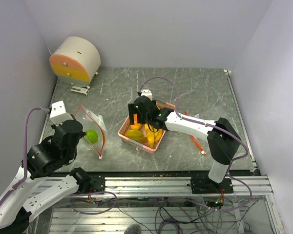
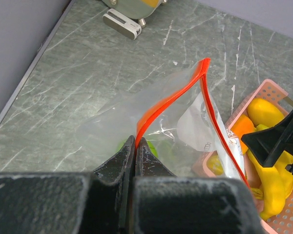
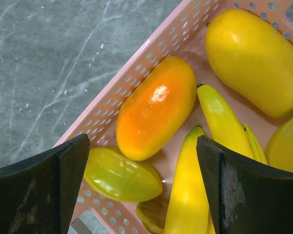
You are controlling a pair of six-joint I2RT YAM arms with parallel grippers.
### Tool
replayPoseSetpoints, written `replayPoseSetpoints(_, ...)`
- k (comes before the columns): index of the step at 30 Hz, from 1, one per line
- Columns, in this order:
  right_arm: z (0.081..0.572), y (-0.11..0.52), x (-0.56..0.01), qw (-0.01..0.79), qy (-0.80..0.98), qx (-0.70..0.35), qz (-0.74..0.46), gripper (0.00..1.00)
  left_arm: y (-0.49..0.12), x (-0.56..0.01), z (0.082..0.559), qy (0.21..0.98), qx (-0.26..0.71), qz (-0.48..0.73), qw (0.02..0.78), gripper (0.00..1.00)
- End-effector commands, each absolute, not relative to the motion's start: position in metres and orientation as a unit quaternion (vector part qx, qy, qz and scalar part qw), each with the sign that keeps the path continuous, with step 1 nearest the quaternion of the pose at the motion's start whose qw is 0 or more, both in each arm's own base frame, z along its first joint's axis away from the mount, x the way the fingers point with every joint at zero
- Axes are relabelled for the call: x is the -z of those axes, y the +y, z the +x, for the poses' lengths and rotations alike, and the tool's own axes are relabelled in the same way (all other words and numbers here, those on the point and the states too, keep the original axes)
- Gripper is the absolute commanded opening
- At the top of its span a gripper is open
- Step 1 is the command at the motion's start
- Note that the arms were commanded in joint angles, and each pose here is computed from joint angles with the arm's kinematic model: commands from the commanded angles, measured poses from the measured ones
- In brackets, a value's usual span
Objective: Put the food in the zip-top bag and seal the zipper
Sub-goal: Pick up the fake fruit from the bin.
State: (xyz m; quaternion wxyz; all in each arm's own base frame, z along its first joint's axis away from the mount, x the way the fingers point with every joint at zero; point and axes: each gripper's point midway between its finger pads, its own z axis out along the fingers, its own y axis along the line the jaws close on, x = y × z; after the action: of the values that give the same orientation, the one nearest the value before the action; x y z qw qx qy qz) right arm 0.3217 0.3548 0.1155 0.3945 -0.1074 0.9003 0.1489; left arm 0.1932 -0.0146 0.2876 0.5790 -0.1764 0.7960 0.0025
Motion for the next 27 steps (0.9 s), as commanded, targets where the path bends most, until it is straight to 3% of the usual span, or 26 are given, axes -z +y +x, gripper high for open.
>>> replayPoseSetpoints(1, 0.324, 0.364, -0.102, 0.382, 0.905, -0.157, -0.101, 0.9, -0.018, -0.291, 0.197, 0.789, 0.01, -0.179, 0.588, 0.07)
replayPoseSetpoints(6, 0.327, 0.366, -0.073, 0.361, 0.917, -0.135, -0.104, 0.82, -0.019, -0.288, 0.197, 0.792, 0.007, -0.177, 0.584, 0.07)
replayPoseSetpoints(16, 0.336, 0.359, -0.045, 0.367, 0.918, -0.11, -0.1, 0.78, -0.026, -0.279, 0.201, 0.798, 0.01, -0.172, 0.577, 0.07)
replayPoseSetpoints(21, 0.344, 0.354, -0.043, 0.391, 0.908, -0.106, -0.105, 0.62, -0.029, -0.274, 0.203, 0.803, 0.008, -0.168, 0.572, 0.07)
replayPoseSetpoints(23, 0.347, 0.352, -0.045, 0.4, 0.904, -0.106, -0.106, 0.53, -0.03, -0.273, 0.204, 0.803, 0.008, -0.168, 0.571, 0.07)
replayPoseSetpoints(25, 0.349, 0.349, -0.046, 0.405, 0.903, -0.099, -0.105, 0.36, -0.032, -0.272, 0.205, 0.805, 0.008, -0.167, 0.57, 0.07)
replayPoseSetpoints(27, 0.349, 0.347, -0.053, 0.411, 0.9, -0.098, -0.105, 0.31, -0.032, -0.271, 0.205, 0.806, 0.008, -0.167, 0.568, 0.07)
